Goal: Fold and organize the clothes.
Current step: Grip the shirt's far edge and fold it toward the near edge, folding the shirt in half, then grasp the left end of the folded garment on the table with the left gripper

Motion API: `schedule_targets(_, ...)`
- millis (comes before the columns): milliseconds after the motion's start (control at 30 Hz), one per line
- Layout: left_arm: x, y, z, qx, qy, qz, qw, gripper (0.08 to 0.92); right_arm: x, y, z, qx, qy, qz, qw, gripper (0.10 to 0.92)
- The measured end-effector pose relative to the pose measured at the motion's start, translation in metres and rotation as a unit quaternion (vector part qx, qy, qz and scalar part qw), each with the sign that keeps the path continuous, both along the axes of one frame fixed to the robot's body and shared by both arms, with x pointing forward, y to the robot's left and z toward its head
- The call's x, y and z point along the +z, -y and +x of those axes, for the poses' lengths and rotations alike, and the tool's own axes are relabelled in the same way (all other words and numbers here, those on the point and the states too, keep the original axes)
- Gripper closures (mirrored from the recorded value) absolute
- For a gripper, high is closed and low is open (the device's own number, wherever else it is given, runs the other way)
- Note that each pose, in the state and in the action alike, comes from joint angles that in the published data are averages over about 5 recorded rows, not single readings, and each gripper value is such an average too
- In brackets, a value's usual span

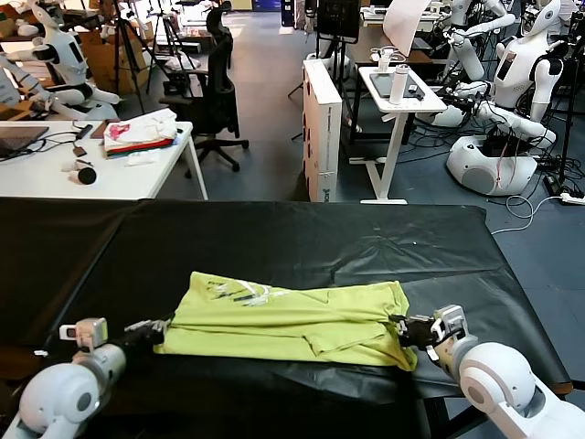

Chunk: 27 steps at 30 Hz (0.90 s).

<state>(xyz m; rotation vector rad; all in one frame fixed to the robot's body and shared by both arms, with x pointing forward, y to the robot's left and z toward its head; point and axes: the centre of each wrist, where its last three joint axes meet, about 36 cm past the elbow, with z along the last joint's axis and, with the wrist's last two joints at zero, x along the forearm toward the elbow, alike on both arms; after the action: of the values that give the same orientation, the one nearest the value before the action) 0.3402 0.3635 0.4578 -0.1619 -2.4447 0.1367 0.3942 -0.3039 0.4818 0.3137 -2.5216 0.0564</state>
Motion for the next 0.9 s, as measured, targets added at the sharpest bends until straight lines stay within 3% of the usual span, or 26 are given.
schedule_targets(133, 0.01, 0.001, -0.009, 0.009, 0.004, 0.006, 1.0, 0.625, -0.012, -0.001, 0.01, -0.014, 0.002, 0.016, 1.0, 0.345)
schedule_targets(267, 0.021, 0.0, -0.019, 0.017, 0.017, 0.009, 1.0, 0.379, -0.017, 0.001, 0.019, -0.026, 0.006, 0.026, 0.999, 0.159)
schedule_targets(367, 0.028, -0.004, -0.022, 0.025, 0.026, 0.014, 0.999, 0.202, -0.02, 0.003, 0.024, -0.034, 0.009, 0.032, 0.999, 0.121)
schedule_targets(433, 0.031, -0.007, -0.021, 0.032, 0.031, 0.015, 0.999, 0.129, -0.023, 0.004, 0.027, -0.04, 0.01, 0.034, 0.999, 0.117)
schedule_targets(600, 0.027, -0.007, -0.006, 0.044, 0.055, -0.001, 0.997, 0.094, -0.029, 0.002, 0.031, -0.048, 0.009, 0.037, 0.998, 0.115)
schedule_targets(900, 0.011, -0.003, 0.048, 0.054, 0.085, -0.027, 0.995, 0.092, -0.038, -0.002, 0.031, -0.051, 0.003, 0.041, 0.998, 0.115)
